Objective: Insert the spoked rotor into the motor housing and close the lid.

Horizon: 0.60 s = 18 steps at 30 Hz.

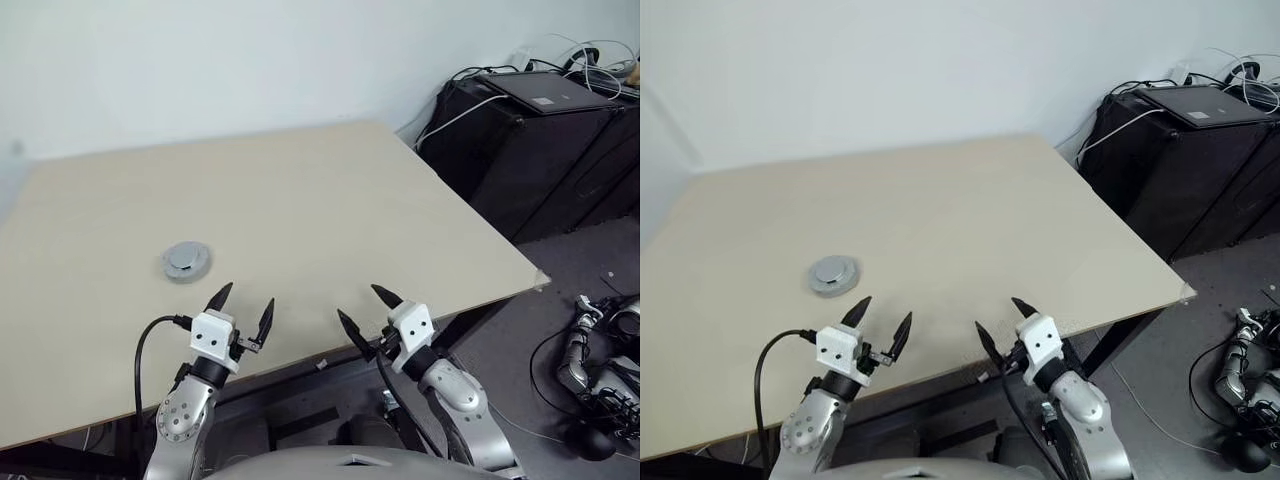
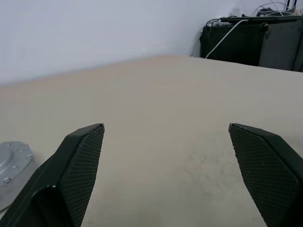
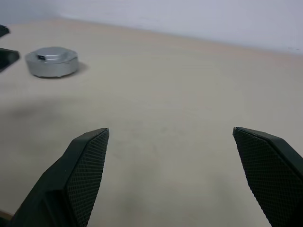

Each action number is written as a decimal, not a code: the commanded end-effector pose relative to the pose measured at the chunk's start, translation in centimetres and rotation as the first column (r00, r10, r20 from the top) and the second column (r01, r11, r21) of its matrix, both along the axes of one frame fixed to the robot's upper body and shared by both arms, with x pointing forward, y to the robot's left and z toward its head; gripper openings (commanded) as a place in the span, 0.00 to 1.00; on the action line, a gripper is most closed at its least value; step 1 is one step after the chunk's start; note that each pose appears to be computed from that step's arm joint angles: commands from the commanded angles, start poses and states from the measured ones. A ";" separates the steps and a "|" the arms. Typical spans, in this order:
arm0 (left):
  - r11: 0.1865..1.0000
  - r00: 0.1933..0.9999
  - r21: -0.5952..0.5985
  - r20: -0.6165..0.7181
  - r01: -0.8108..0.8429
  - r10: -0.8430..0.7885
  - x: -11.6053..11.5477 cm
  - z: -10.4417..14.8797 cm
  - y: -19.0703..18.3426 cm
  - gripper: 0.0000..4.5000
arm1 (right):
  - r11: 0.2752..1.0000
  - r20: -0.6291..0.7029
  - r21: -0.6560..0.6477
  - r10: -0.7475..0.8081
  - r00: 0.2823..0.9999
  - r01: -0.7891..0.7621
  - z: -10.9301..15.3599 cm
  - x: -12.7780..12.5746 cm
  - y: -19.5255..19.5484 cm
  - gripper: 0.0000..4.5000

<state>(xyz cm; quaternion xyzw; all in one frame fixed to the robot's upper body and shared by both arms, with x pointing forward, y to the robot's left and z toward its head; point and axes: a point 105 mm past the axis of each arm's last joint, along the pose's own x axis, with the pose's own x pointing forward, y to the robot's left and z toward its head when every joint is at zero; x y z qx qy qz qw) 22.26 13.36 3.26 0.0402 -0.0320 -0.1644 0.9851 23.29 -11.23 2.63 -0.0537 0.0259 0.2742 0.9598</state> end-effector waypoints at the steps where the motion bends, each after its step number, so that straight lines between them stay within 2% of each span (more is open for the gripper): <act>1: 1.000 0.999 -0.013 0.042 -0.021 0.022 0.1 0.8 0.5 0.99 | 1.000 0.059 -0.002 -0.028 0.998 0.028 1.1 0.3 -0.4 1.00; 18: 0.996 0.997 -0.053 0.022 -0.069 0.070 0.3 0.9 1.2 0.99 | 0.998 0.038 0.030 -0.052 0.998 0.050 0.6 0.4 -0.2 1.00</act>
